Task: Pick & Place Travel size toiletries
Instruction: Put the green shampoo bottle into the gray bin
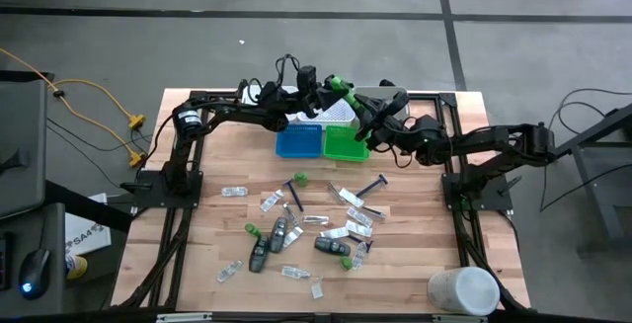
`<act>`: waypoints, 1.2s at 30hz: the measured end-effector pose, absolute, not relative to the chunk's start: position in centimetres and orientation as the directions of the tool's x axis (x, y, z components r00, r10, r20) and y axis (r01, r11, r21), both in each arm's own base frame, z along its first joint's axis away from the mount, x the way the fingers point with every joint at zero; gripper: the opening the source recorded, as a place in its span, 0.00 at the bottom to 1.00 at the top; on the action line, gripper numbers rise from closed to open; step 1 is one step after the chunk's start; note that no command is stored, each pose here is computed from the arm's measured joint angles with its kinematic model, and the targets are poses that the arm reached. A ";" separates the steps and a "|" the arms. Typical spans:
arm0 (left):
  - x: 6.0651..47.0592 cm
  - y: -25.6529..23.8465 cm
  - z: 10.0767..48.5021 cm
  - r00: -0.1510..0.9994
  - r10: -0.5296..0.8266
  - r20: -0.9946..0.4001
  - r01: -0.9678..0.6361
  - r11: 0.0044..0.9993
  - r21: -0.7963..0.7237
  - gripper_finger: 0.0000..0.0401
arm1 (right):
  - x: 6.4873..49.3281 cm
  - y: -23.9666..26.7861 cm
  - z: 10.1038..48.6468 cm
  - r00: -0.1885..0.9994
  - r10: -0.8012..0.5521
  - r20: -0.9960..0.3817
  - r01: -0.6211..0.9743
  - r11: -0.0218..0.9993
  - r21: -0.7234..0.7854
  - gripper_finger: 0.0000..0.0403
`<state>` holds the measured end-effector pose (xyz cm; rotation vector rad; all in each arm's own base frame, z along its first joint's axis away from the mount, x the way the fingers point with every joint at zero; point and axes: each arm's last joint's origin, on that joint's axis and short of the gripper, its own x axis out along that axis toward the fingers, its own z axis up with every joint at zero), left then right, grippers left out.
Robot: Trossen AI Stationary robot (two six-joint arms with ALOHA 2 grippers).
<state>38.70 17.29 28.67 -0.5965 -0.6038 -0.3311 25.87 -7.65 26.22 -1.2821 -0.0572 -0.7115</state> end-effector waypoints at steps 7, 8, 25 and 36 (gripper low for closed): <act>38.7 17.4 28.5 0.791 -0.163 0.590 0.444 0.817 -0.369 0.53 | 25.8 -7.7 26.2 0.768 -0.487 0.415 0.521 0.100 -0.848 0.23; 38.6 17.6 28.5 0.792 -0.173 0.585 0.441 0.825 -0.353 0.54 | 25.8 -7.8 26.2 0.764 -0.495 0.414 0.523 0.099 -0.847 0.23; 37.2 21.0 28.4 0.893 -0.188 0.408 0.312 0.913 -0.262 0.57 | 24.5 -10.4 26.2 0.556 -0.743 0.372 0.687 0.159 -0.709 0.23; 36.6 21.9 28.7 0.922 -0.174 0.347 0.260 0.940 -0.220 0.57 | 23.8 -13.6 27.0 0.405 -0.913 0.044 0.766 0.313 -0.562 0.23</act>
